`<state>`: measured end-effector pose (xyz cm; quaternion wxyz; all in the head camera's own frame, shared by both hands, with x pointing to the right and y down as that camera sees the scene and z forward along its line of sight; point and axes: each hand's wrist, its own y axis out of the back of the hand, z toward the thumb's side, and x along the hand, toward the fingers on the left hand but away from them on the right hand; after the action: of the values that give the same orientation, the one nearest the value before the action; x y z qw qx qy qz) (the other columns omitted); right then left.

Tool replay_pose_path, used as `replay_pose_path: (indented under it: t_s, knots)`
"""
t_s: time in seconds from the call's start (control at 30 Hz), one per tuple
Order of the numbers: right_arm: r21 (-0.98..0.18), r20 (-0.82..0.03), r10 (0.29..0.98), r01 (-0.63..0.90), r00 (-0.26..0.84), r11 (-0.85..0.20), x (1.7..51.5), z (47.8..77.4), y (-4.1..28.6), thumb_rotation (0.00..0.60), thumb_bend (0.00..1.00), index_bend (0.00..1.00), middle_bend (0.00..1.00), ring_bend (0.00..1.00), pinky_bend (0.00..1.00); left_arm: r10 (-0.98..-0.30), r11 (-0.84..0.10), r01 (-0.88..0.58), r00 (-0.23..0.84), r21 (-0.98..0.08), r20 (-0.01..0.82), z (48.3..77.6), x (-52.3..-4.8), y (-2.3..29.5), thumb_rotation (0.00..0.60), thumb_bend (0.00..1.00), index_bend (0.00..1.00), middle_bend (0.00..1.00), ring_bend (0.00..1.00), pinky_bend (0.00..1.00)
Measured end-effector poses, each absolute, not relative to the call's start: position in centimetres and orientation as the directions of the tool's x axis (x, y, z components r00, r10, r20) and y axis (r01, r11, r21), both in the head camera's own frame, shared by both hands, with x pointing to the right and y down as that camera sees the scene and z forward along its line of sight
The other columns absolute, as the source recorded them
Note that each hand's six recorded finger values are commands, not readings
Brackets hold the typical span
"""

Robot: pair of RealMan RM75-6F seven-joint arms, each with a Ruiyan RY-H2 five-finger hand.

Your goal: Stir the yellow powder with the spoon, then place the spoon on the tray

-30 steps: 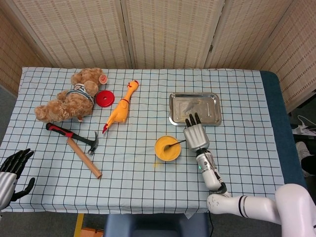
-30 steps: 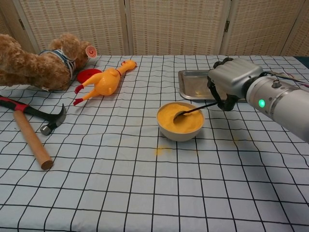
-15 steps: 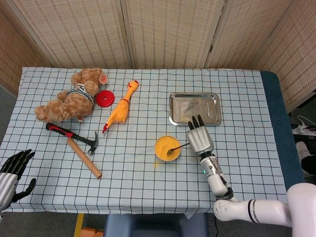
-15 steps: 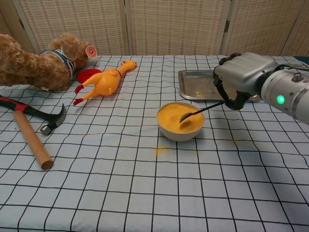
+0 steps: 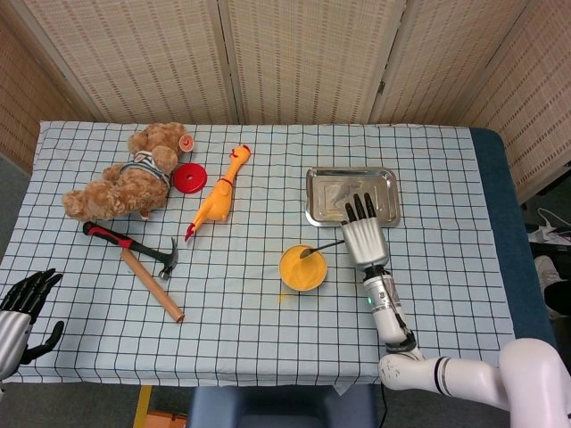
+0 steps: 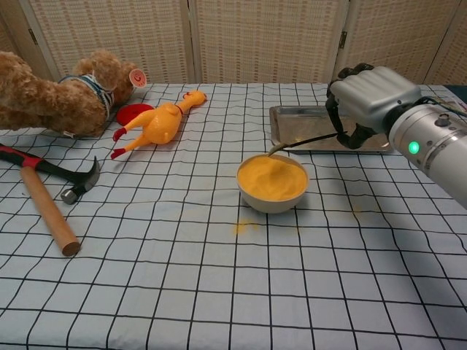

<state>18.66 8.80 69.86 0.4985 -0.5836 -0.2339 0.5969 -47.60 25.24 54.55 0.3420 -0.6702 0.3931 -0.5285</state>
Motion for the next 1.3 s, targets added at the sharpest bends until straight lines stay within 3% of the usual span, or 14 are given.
replay_pose_path:
  t_s: [0.37, 0.57, 0.63, 0.7, 0.73, 0.77, 0.83, 0.87, 0.93, 1.03, 1.3]
  knots:
    - [-0.830, -0.474, 0.881, -0.327, -0.016, -0.452, 21.8, 73.8, 3.7, 0.600, 0.65, 0.87, 0.18, 0.00, 0.00, -0.884, -0.465, -0.155, 0.123, -0.872, 0.450, 54.9, -47.6, 25.1, 0.600, 0.46, 0.00, 0.00, 0.00, 0.10]
    - [-0.808, -0.476, 0.873, -0.341, -0.105, -0.481, 22.6, 75.8, 1.4, 0.600, 0.65, 0.78, 0.18, 0.00, 0.00, -0.883, -0.469, -0.150, 0.112, -0.871, 0.456, 55.2, -47.8, 25.0, 0.600, 0.46, 0.00, 0.00, 0.00, 0.10]
    - [-0.800, -0.483, 0.867, -0.340, -0.124, -0.495, 22.5, 76.5, 0.9, 0.600, 0.65, 0.68, 0.18, 0.00, 0.00, -0.882, -0.470, -0.149, 0.108, -0.870, 0.458, 55.3, -47.8, 24.9, 0.600, 0.46, 0.00, 0.00, 0.00, 0.10]
    - [-0.791, -0.500, 0.855, -0.330, -0.138, -0.515, 22.3, 77.2, 0.6, 0.600, 0.65, 0.50, 0.18, 0.00, 0.00, -0.881, -0.472, -0.148, 0.106, -0.869, 0.461, 55.4, -47.9, 24.9, 0.600, 0.46, 0.00, 0.00, 0.00, 0.10]
    - [-0.786, -0.510, 0.848, -0.322, -0.143, -0.527, 22.2, 77.6, 0.5, 0.600, 0.62, 0.34, 0.16, 0.00, 0.00, -0.880, -0.474, -0.148, 0.105, -0.868, 0.463, 55.4, -47.9, 24.9, 0.600, 0.46, 0.00, 0.00, 0.00, 0.10]
    - [-0.779, -0.527, 0.837, -0.310, -0.146, -0.545, 22.0, 78.0, 0.5, 0.600, 0.60, 0.24, 0.14, 0.00, 0.00, -0.880, -0.475, -0.148, 0.103, -0.868, 0.464, 55.5, -48.0, 24.9, 0.600, 0.46, 0.00, 0.00, 0.00, 0.10]
    - [-0.767, -0.554, 0.819, -0.291, -0.148, -0.572, 21.6, 78.6, 0.6, 0.600, 0.45, 0.03, 0.08, 0.00, 0.00, -0.880, -0.475, -0.148, 0.101, -0.868, 0.464, 55.5, -48.0, 24.8, 0.600, 0.46, 0.00, 0.00, 0.00, 0.10]
    - [-0.760, -0.569, 0.809, -0.280, -0.149, -0.587, 21.4, 78.9, 0.6, 0.600, 0.39, 0.00, 0.06, 0.00, 0.00, -0.880, -0.475, -0.148, 0.100, -0.867, 0.465, 55.5, -48.1, 24.8, 0.600, 0.46, 0.00, 0.00, 0.00, 0.10]
    - [-0.754, -0.581, 0.799, -0.269, -0.155, -0.600, 21.2, 79.0, 0.5, 0.600, 0.31, 0.00, 0.04, 0.00, 0.00, -0.880, -0.476, -0.148, 0.101, -0.867, 0.465, 55.5, -48.1, 24.8, 0.600, 0.46, 0.00, 0.00, 0.00, 0.10]
    - [-0.758, -0.584, 0.798, -0.252, -0.151, -0.602, 21.1, 78.8, 0.3, 0.600, 0.27, 0.00, 0.02, 0.00, 0.00, -0.879, -0.476, -0.147, 0.104, -0.867, 0.465, 55.5, -48.0, 24.8, 0.600, 0.46, 0.00, 0.00, 0.00, 0.10]
    - [-0.815, -0.556, 0.828, -0.150, -0.072, -0.560, 20.4, 75.9, 0.2, 0.600, 0.26, 0.00, 0.02, 0.00, 0.00, -0.881, -0.472, -0.142, 0.100, -0.870, 0.462, 55.4, -48.0, 24.9, 0.600, 0.46, 0.00, 0.00, 0.00, 0.10]
